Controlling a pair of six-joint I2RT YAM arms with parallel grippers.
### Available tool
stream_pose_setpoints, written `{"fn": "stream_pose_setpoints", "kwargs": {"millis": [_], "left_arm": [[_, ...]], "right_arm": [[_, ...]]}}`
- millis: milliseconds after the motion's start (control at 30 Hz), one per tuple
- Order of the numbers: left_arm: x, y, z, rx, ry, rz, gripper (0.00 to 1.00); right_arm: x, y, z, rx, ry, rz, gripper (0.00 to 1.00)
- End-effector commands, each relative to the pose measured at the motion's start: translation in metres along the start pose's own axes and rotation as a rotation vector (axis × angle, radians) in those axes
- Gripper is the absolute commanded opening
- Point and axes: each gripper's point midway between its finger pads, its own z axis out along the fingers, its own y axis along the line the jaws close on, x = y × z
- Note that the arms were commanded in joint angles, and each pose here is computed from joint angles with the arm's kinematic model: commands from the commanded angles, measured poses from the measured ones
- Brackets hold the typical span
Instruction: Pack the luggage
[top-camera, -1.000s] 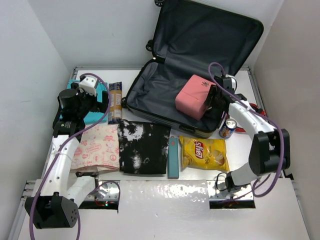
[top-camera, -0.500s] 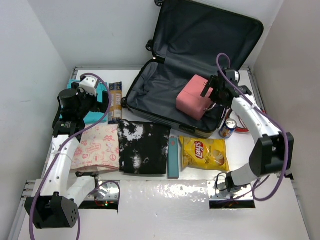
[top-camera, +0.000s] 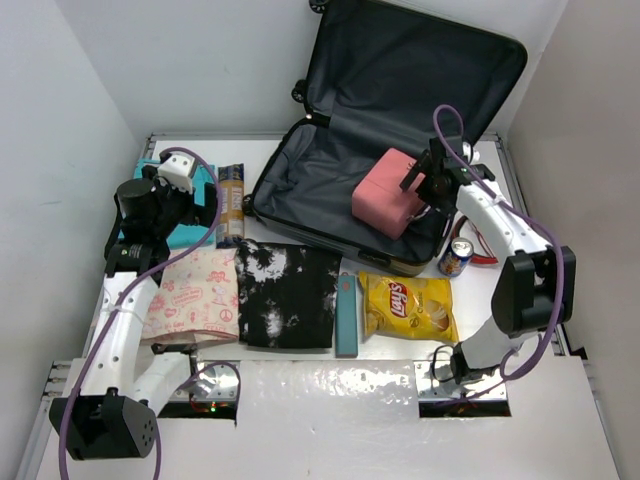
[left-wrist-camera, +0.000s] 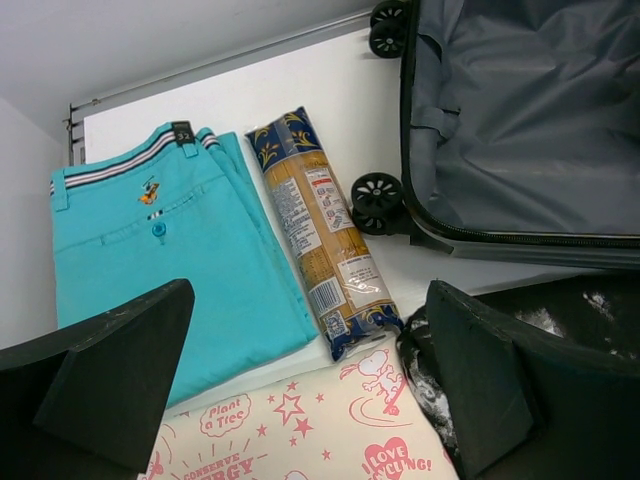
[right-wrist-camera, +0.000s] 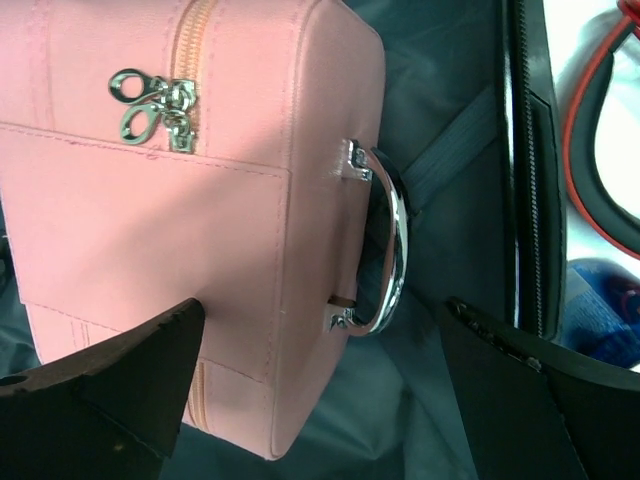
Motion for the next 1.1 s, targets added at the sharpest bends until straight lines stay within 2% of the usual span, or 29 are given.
{"fn": "stream_pose_setpoints", "kwargs": {"millis": [0,100,133,233,267,367,500,567,700,733,833,867,1000,1067], "left_arm": [[-0.01,-0.001,-0.004,-0.002,-0.041,0.013,0.99],[-0.009,0.0,-0.004,-0.009,-0.037,0.012,1.0],[-0.009,0.0,-0.005,-0.011,-0.038,0.013,1.0],[-0.008,0.001,-0.005,-0.018,-0.035,0.01,0.99],[-0.008,0.002,-0.005,-0.021,-0.033,0.01,1.0],[-0.009,0.003,-0.006,-0.032,-0.032,0.012,1.0],[-0.003,0.004,-0.006,-0.034,-0.015,0.018,1.0],[-0.003,0.004,-0.005,-0.034,-0.013,0.02,1.0],[-0.005,0.004,-0.005,-0.034,-0.022,0.016,1.0],[-0.007,0.004,-0.005,-0.035,-0.025,0.016,1.0],[-0.008,0.005,-0.007,-0.038,-0.024,0.025,1.0],[-0.01,0.006,-0.008,-0.038,-0.024,0.028,1.0],[-0.01,0.006,-0.008,-0.039,-0.019,0.04,1.0],[-0.011,0.007,-0.007,-0.039,-0.022,0.034,1.0]], "right_arm": [[-0.001,0.01,0.019,-0.018,-0.022,0.002,0.97],[-0.003,0.017,0.023,-0.052,-0.035,-0.016,0.83],[-0.006,0.017,0.024,-0.051,-0.046,-0.016,0.75],[-0.004,0.016,0.031,-0.041,-0.041,-0.026,0.67],[-0.004,0.017,0.031,-0.037,-0.029,-0.03,0.7],[0.003,0.009,0.032,0.023,0.018,-0.04,0.9],[-0.002,0.011,0.01,0.023,-0.054,-0.101,0.99],[0.0,0.01,0.005,0.002,-0.065,-0.079,0.99],[0.016,0.022,0.004,-0.171,-0.092,0.015,0.99],[0.009,0.031,0.003,-0.234,-0.136,0.048,0.99],[0.03,0.011,0.009,-0.27,-0.178,0.092,0.99],[0.021,0.012,0.0,-0.294,-0.222,0.104,0.99],[0.009,0.012,-0.007,-0.355,-0.275,0.067,0.99],[0.007,0.012,0.0,-0.34,-0.258,0.051,0.99]]}}
